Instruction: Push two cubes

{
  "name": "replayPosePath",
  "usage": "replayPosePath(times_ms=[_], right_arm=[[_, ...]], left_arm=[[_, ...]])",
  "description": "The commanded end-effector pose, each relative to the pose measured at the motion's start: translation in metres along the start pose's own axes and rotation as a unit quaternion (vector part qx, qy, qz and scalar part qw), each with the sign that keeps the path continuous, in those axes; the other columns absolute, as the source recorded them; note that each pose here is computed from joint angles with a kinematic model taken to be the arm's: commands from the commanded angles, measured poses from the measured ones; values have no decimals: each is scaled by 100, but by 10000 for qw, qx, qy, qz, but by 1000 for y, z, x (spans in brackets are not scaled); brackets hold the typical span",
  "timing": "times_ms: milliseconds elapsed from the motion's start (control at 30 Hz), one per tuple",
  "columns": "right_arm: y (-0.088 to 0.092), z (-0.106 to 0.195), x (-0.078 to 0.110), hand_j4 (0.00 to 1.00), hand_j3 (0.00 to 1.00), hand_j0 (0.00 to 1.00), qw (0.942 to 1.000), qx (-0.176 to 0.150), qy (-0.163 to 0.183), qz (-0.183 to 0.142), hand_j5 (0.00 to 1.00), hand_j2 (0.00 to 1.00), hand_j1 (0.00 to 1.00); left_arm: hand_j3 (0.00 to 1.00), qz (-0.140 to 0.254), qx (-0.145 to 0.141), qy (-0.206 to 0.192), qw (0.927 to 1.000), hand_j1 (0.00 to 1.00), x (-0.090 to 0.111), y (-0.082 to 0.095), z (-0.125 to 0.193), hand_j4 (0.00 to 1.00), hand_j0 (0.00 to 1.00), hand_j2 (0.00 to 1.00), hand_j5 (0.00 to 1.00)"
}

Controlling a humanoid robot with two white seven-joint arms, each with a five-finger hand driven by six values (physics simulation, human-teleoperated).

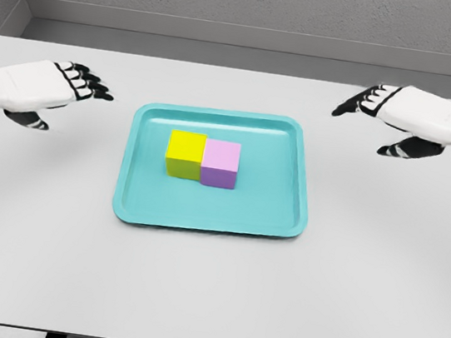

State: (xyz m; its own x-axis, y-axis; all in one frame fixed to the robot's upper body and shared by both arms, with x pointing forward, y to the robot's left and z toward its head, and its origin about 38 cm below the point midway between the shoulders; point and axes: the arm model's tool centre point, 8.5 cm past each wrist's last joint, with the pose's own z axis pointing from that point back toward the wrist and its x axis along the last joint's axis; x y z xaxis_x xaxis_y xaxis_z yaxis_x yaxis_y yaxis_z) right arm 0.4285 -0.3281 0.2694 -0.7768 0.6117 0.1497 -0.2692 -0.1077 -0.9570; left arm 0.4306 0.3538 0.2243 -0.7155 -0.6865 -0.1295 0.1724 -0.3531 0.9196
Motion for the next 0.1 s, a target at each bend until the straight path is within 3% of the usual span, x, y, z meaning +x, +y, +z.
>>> replayPosePath(times_ms=[0, 67], right_arm=[[-16, 20, -3, 100, 100, 100, 9998, -153, 129, 59, 100, 100, 100], [-2, 20, -3, 100, 100, 100, 9999, -56, 121, -64, 100, 100, 100]], left_arm=[[100, 16, -7, 50, 10000, 100, -3, 0, 4, 100, 100, 100, 100], [100, 27, -5, 53, 10000, 100, -4, 0, 4, 100, 100, 100, 100]])
